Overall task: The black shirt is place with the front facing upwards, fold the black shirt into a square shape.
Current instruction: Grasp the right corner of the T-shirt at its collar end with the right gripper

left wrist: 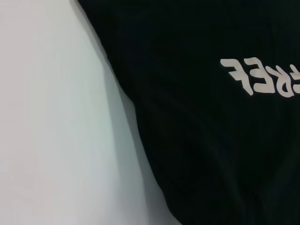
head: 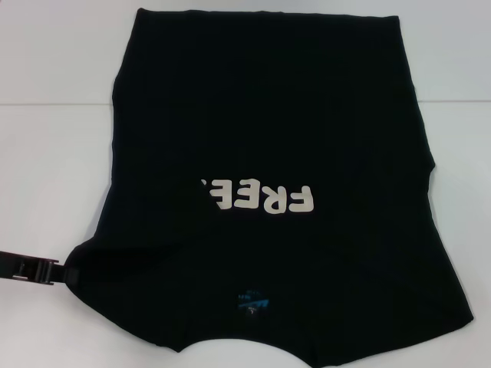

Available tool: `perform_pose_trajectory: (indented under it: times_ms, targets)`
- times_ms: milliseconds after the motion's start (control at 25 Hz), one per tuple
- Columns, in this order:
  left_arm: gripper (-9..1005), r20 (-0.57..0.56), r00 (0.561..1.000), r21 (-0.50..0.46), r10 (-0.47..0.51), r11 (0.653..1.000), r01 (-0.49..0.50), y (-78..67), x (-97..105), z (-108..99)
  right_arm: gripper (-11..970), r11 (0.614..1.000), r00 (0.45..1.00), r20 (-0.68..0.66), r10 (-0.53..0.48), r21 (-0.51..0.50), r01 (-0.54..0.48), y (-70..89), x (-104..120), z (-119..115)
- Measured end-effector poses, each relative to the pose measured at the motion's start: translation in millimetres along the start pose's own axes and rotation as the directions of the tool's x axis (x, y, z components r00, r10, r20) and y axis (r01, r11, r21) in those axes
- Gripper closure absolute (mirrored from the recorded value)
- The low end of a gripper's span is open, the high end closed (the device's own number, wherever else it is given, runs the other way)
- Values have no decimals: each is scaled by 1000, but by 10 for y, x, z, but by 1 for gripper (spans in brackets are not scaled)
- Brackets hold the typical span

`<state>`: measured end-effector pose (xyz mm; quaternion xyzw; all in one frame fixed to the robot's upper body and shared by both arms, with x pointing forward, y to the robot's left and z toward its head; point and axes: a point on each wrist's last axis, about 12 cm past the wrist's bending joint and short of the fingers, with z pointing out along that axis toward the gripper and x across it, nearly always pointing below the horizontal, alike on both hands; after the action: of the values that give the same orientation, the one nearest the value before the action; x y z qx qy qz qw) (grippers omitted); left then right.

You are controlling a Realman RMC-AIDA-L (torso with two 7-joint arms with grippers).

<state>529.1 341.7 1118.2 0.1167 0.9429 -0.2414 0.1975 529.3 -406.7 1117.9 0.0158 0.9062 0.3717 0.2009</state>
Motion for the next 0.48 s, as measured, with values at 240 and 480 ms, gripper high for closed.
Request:
perform_pose_trajectory:
  times_ms: [240, 480]
  targets:
    - [982, 3, 1000, 8, 12, 1000, -12, -12, 7, 14, 36, 994, 982, -181, 46, 105, -27, 51, -31, 49]
    - [983, 8, 1000, 15, 25, 1000, -25, -33, -27, 15, 37, 995, 974, -224, 39, 97, -18, 84, 13, 183]
